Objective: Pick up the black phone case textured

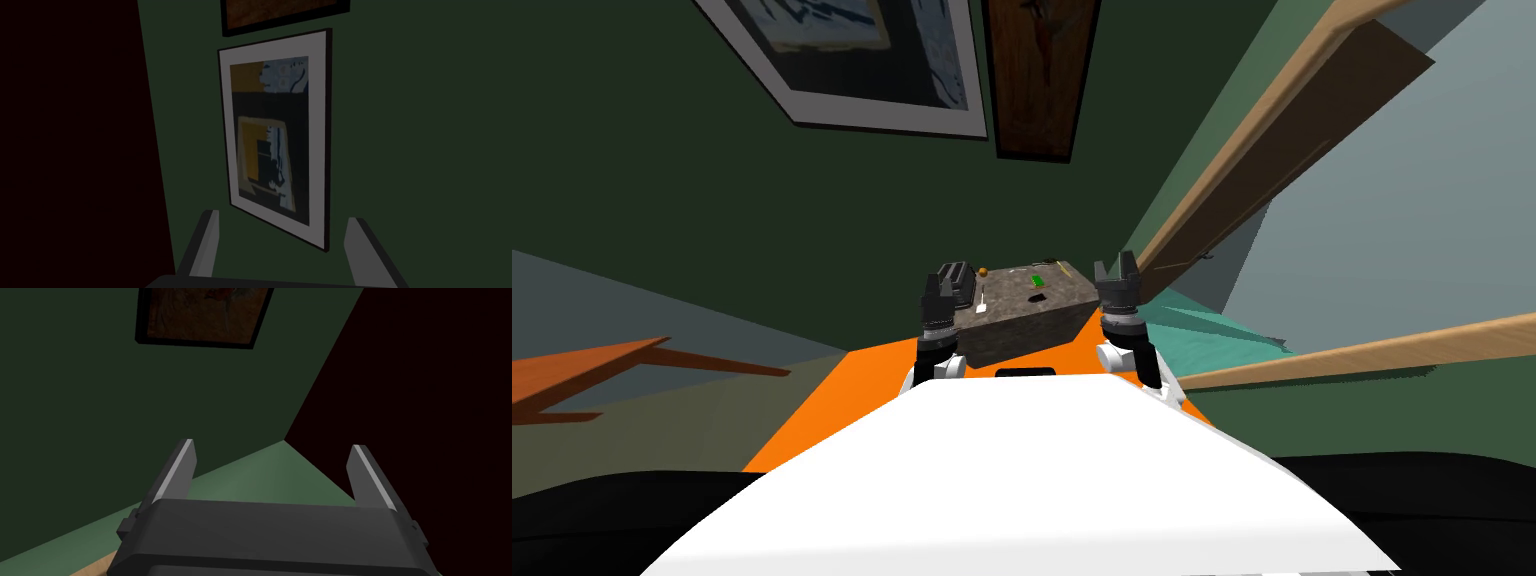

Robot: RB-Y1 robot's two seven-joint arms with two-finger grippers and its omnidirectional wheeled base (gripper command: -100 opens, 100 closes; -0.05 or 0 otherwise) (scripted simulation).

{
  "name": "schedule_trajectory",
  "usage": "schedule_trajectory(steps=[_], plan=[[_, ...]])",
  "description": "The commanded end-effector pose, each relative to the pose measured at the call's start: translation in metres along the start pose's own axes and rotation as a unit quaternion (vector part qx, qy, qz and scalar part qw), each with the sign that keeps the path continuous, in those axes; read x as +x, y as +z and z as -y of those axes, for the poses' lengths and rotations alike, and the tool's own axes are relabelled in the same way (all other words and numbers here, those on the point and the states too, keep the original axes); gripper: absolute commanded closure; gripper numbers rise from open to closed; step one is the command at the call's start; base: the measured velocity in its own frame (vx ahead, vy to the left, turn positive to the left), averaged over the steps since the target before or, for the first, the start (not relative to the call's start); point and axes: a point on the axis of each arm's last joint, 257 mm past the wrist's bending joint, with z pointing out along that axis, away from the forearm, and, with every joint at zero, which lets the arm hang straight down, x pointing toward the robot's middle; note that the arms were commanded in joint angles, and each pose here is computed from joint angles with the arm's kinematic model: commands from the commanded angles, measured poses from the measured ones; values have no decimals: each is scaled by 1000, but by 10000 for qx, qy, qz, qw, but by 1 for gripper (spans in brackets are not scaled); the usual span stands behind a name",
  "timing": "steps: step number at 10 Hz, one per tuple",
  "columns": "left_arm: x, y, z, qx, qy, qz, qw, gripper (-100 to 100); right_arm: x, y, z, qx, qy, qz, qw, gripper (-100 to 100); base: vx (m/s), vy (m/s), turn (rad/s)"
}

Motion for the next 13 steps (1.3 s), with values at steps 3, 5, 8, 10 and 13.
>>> schedule_trajectory(steps=[3, 5, 8, 10, 13], plan=[[0, 0, 0, 0, 0, 0, 10000, 0, 11, -4, 3, -100, -107, -564, 9983, -100, 27, -86, 53], [0, 0, 0, 0, 0, 0, 10000, 0, 16, -7, 7, -119, -179, -856, 9961, -100, 20, -84, 60], [0, 0, 0, 0, -1, 0, 10000, 0, 23, -11, 11, -117, -286, -1231, 9919, -100, 16, -77, 74], [0, 0, 0, 0, 0, 0, 10000, 0, 28, -17, 18, -96, -389, -1562, 9869, -100, 19, -92, 96], [0, 0, 0, 0, 0, 0, 10000, 0, 36, -32, 34, 10, -606, -2176, 9742, -100, 14, -69, 123]])
